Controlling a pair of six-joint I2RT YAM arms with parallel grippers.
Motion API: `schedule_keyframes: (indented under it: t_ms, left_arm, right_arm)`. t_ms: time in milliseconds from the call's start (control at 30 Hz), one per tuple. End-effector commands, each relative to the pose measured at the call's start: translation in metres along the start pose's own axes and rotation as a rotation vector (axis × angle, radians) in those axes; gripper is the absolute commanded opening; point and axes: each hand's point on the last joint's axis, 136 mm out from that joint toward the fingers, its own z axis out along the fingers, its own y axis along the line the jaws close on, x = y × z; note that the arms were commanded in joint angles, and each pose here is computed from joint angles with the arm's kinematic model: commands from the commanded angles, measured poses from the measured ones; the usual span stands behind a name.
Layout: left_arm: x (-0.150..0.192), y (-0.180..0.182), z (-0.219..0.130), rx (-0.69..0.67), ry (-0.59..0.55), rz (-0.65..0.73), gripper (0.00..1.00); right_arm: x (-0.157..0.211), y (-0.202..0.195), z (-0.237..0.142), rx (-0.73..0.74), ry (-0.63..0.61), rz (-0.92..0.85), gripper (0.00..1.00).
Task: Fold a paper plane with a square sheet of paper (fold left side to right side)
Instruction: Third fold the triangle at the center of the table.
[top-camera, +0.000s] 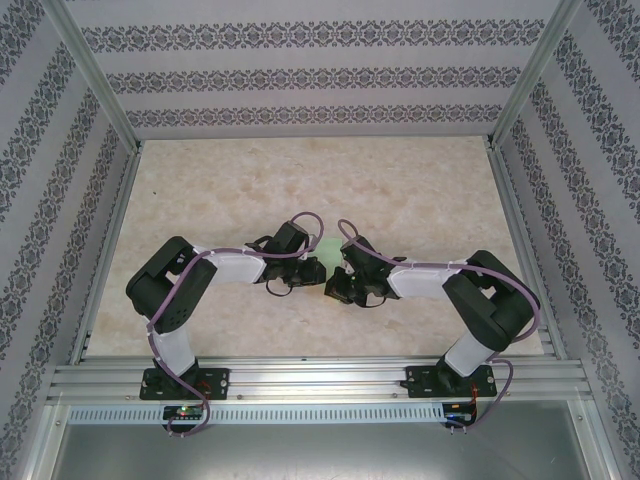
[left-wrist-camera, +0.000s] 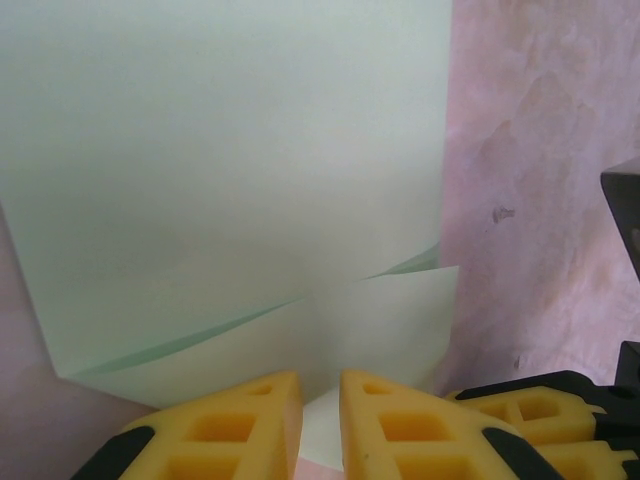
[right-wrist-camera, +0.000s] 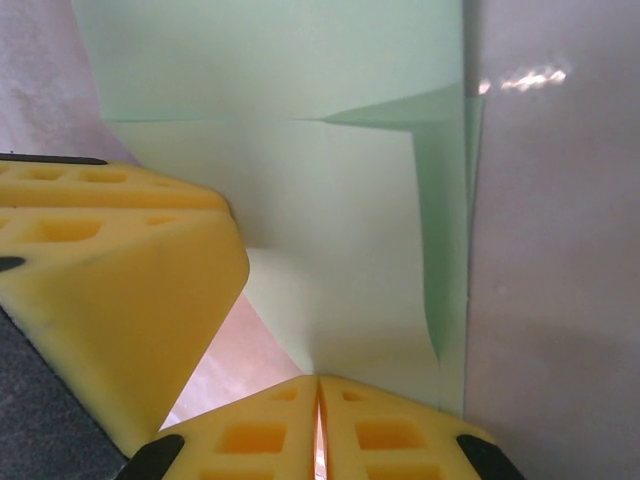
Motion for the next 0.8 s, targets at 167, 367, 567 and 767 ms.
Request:
schedule_keyframes:
  t_ms: [167,367,567,767]
  left_arm:
    - [0.012,0.044,0.013,-0.161,0.017,-0.037,0.21]
    - [0.011,0.04,0.012,-0.15,0.016,-0.034,0.21]
    - [-0.007,0.0,-0.003,-0.034,-0.019,0.002,0.24]
    - [-0.033,-0.048,-0.046,0.075,-0.085,0.049,0.35]
  right_arm:
    - [0.025,-0.058,-0.015,0.176,0.005,0.063,0.11]
    - [0.036,-0.069,-0.021,0.183,0.024,0.062,0.12]
    - [0.013,-0.039,-0.044,0.075,-0.05,-0.034,0.15]
    - [-0.023,-0.021,-0.072,0.03,-0.144,-0.208,0.29]
